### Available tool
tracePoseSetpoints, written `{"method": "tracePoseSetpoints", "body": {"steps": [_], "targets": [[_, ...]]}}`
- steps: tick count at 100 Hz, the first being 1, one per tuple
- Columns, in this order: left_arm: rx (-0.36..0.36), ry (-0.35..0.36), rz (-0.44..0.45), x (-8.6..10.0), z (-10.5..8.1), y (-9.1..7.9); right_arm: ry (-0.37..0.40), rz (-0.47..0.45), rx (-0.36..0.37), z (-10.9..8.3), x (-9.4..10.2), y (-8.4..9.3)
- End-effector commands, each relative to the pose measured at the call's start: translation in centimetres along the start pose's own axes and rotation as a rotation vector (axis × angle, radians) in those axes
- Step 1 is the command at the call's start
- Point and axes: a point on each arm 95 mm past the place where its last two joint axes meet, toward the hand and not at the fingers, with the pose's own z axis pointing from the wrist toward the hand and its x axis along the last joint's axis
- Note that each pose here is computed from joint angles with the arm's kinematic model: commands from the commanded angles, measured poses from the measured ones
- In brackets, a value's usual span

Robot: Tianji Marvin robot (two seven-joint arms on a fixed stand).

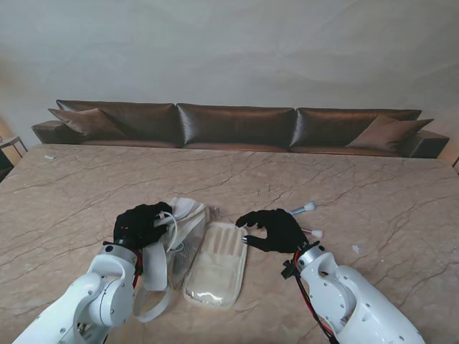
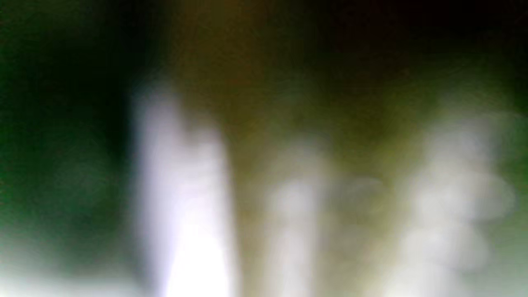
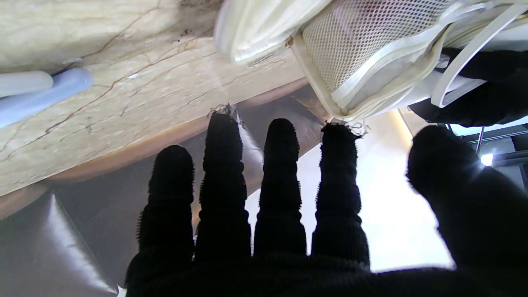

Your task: Pack the cosmetics bag

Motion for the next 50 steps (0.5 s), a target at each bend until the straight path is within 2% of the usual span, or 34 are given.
{"method": "tracePoseSetpoints", "body": {"steps": [1,23,50], "targets": [[0.025,-0.005,-0.003,-0.2,0.9,-1.0,-0.003,-0.008,-0.005,0.3,0.0,0.5],[0.022,0.005,0.000,-0.6,2.4,-1.3,-0.028,-0.034,0.019,0.3,-0.9,1.5],[-0.032,0.073,0.026,-0.4,3.4,-0.7,-0.069,-0.098,0.020,0.0,-1.5,3.7]]}}
